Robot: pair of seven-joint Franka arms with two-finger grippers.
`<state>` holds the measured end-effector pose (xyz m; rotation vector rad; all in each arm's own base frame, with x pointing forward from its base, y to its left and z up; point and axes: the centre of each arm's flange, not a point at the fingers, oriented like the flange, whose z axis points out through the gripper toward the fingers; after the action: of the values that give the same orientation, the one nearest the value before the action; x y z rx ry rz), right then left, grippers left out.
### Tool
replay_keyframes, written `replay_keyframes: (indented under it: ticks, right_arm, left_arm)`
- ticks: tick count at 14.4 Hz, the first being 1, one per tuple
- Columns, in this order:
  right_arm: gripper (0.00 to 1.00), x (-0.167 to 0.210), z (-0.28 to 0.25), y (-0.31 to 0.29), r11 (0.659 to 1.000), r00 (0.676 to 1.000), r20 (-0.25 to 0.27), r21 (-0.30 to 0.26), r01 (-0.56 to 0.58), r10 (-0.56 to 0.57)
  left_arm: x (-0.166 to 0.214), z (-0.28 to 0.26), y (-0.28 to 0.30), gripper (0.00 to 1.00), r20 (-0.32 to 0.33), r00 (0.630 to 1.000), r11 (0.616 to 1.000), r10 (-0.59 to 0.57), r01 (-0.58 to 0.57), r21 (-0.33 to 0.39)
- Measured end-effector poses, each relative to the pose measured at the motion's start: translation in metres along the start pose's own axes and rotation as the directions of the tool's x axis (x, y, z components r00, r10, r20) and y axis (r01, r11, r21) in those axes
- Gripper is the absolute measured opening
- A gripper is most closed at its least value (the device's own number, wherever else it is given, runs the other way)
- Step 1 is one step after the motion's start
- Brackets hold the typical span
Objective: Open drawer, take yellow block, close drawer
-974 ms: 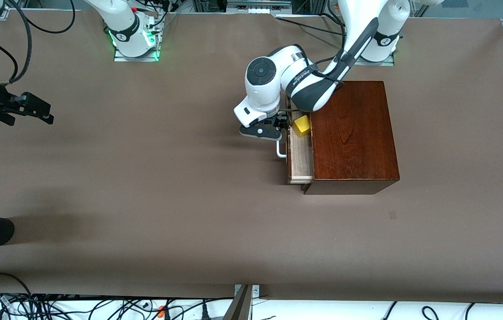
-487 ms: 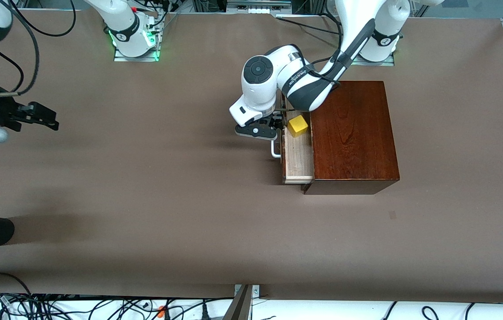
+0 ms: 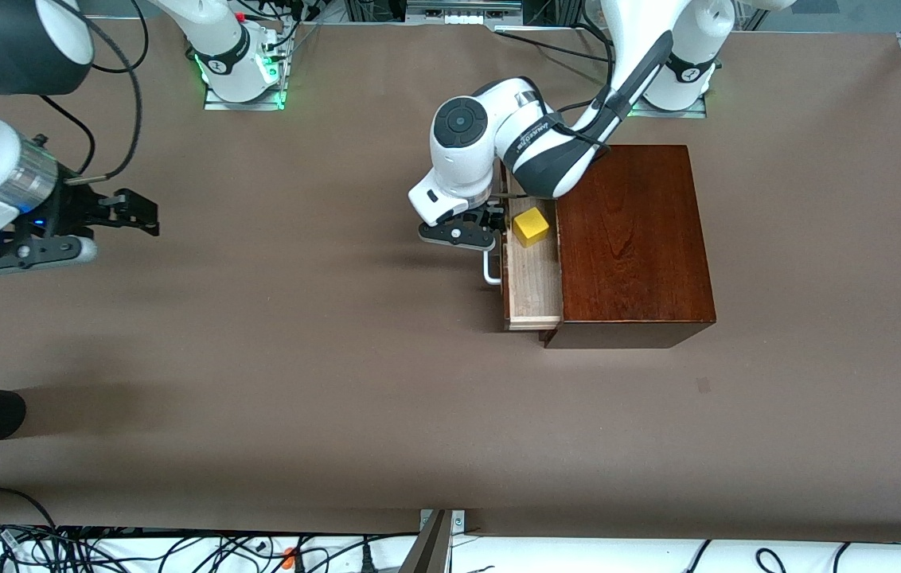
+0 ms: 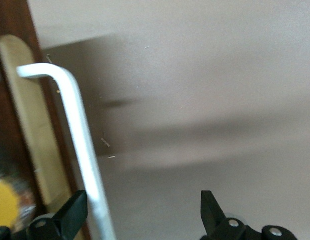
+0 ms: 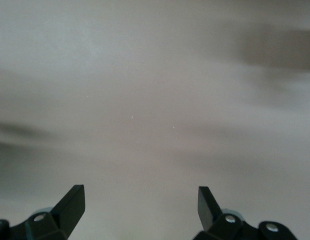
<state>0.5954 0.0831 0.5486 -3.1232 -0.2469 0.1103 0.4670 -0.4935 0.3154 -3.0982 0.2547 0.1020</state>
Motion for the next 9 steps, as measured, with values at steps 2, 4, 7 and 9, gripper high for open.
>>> replay_keyframes:
  ticks: [2,4,7,9]
  right_arm:
    - [1.00,0.003,0.005,-0.024,0.999,0.999,0.003,-0.003,0.039,-0.039]
    - [1.00,0.005,0.011,-0.050,0.997,0.997,0.006,-0.007,0.078,-0.078]
    - [1.00,0.008,0.019,-0.078,0.992,0.992,0.008,-0.007,0.128,-0.128]
    - [1.00,0.010,0.025,-0.107,0.984,0.984,-0.003,-0.004,0.177,-0.177]
  left_arm:
    - [0.000,-0.023,-0.005,1.00,0.014,1.000,0.999,0.022,-0.023,0.029]
    - [-0.001,-0.053,-0.013,1.00,0.029,0.999,0.998,0.031,-0.033,0.061]
    - [0.005,-0.128,-0.046,1.00,0.010,1.000,0.996,0.013,-0.014,0.087]
    - [0.010,-0.181,-0.089,1.00,-0.009,1.000,0.995,-0.001,0.002,0.096]
